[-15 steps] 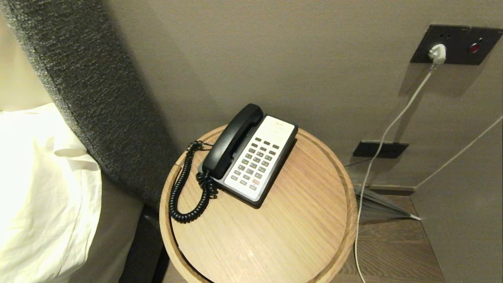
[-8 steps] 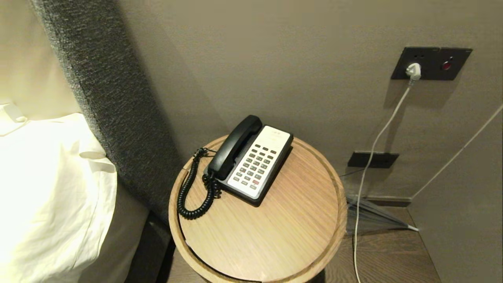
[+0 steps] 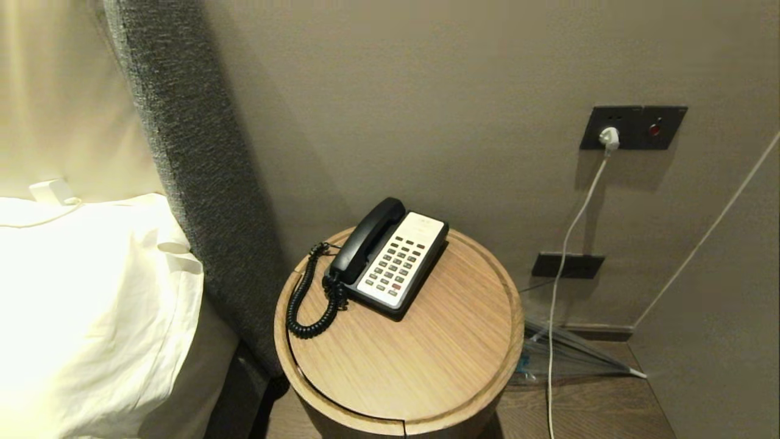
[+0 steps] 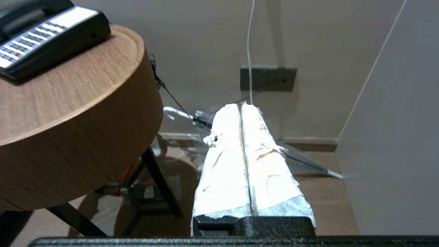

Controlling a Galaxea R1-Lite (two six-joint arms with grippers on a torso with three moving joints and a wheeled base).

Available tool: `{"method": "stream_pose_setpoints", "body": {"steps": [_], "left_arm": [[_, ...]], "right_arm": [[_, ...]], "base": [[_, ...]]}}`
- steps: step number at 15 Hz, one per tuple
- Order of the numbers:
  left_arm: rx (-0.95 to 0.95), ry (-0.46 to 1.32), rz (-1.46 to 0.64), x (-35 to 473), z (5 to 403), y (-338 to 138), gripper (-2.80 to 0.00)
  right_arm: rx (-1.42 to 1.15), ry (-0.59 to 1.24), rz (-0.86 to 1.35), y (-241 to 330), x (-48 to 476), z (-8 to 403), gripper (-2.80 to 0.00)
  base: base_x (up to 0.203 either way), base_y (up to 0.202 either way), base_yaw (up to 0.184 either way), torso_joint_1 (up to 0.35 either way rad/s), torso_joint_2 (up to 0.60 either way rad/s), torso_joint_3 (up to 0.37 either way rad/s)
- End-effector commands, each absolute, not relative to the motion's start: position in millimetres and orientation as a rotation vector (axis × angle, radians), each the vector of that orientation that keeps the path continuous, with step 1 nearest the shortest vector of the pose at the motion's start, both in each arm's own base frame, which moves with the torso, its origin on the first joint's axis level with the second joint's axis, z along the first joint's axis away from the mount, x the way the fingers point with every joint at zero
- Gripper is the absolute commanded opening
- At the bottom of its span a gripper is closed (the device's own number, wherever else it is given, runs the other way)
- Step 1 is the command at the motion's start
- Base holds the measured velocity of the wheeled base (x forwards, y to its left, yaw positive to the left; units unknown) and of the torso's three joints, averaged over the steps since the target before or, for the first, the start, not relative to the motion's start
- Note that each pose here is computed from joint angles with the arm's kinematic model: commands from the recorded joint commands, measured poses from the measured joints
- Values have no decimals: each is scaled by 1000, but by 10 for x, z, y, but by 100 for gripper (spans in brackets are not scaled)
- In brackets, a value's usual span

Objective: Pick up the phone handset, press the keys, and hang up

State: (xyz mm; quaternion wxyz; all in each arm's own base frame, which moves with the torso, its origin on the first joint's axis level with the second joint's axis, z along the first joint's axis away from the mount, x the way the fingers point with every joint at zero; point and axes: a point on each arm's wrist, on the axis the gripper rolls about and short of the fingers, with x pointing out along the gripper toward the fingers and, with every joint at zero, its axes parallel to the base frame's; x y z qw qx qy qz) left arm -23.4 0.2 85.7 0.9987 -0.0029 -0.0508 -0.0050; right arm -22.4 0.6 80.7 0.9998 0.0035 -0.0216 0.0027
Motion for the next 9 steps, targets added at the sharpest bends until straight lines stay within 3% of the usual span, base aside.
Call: {"method": "stream_pose_setpoints", "body": {"steps": [1,9], "left_arm": [[-6,-61,-9,-201,747,2,-280],[-6,-63,-10,-202,747,1,-280]], "right_arm": [[7,-23,6,6,-208,757,-280],[7,-21,6,6,-208,756,-280]], "base": [[0,0,0,7,2,196],[0,0,0,3,2,202]]}}
